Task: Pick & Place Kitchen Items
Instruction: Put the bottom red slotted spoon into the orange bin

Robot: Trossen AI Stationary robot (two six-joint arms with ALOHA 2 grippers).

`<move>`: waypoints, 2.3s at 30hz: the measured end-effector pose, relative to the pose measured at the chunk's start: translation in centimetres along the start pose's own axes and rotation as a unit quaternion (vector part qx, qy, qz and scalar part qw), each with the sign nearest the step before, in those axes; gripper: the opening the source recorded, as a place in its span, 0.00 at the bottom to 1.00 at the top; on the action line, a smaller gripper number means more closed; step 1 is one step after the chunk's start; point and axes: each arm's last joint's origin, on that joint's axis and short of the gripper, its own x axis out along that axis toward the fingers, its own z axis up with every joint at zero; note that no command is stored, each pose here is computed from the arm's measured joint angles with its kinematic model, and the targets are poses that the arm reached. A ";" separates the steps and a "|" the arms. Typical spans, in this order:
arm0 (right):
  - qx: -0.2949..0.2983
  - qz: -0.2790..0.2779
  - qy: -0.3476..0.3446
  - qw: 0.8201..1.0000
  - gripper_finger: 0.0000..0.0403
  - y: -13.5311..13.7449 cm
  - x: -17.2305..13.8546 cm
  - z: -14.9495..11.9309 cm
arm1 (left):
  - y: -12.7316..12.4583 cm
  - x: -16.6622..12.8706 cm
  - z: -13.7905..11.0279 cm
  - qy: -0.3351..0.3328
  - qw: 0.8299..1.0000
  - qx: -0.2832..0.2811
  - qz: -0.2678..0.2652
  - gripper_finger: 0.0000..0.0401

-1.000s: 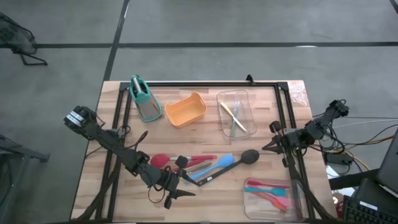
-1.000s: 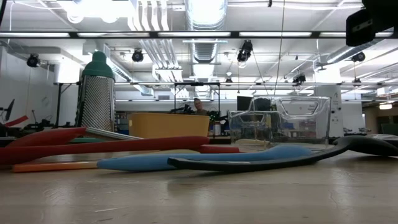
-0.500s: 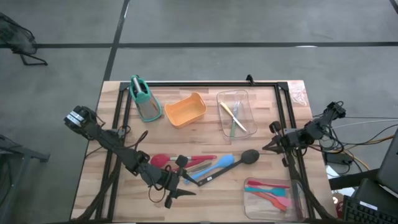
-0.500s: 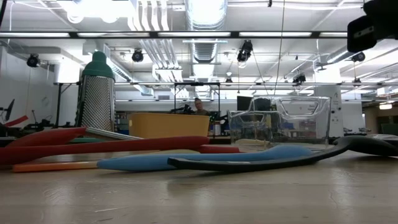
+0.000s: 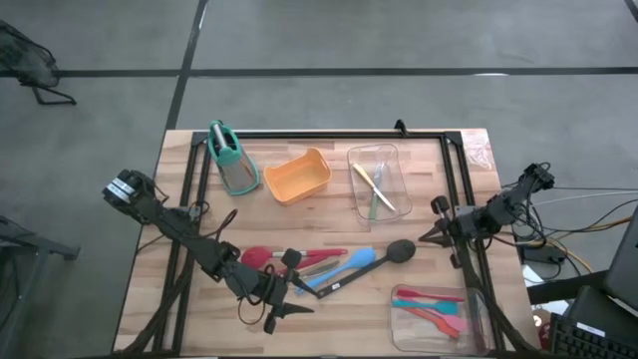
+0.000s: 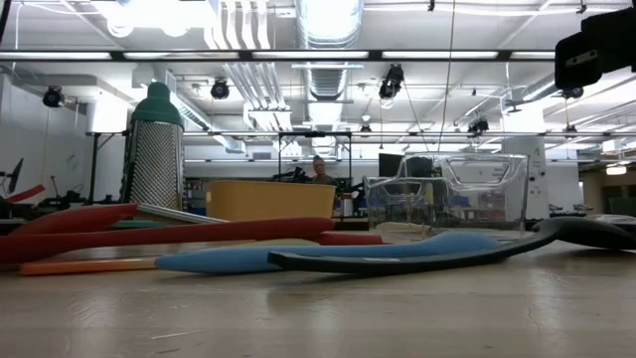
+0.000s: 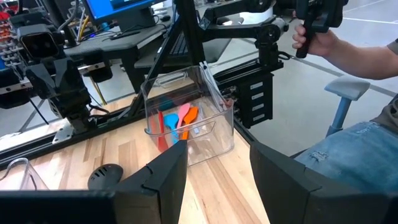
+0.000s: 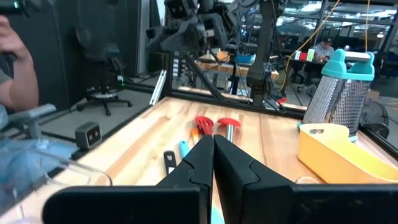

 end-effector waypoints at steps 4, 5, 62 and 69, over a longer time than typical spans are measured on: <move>-0.008 -0.001 0.001 1.000 0.02 0.0 0.0 0.0 | 0.0 0.0 0.0 0.000 1.000 0.000 0.000 0.45; -0.006 -0.001 -0.002 1.000 0.02 0.0 0.0 0.1 | 0.0 0.0 0.0 0.000 1.000 0.000 0.000 0.45; 0.051 -0.003 0.084 0.995 0.02 0.2 0.3 -2.3 | 0.8 0.2 -8.4 0.246 0.933 -0.123 0.231 0.45; 0.051 -0.003 0.084 0.995 0.02 0.2 0.3 -2.3 | 0.6 1.1 -10.2 0.261 0.921 -0.129 0.257 0.48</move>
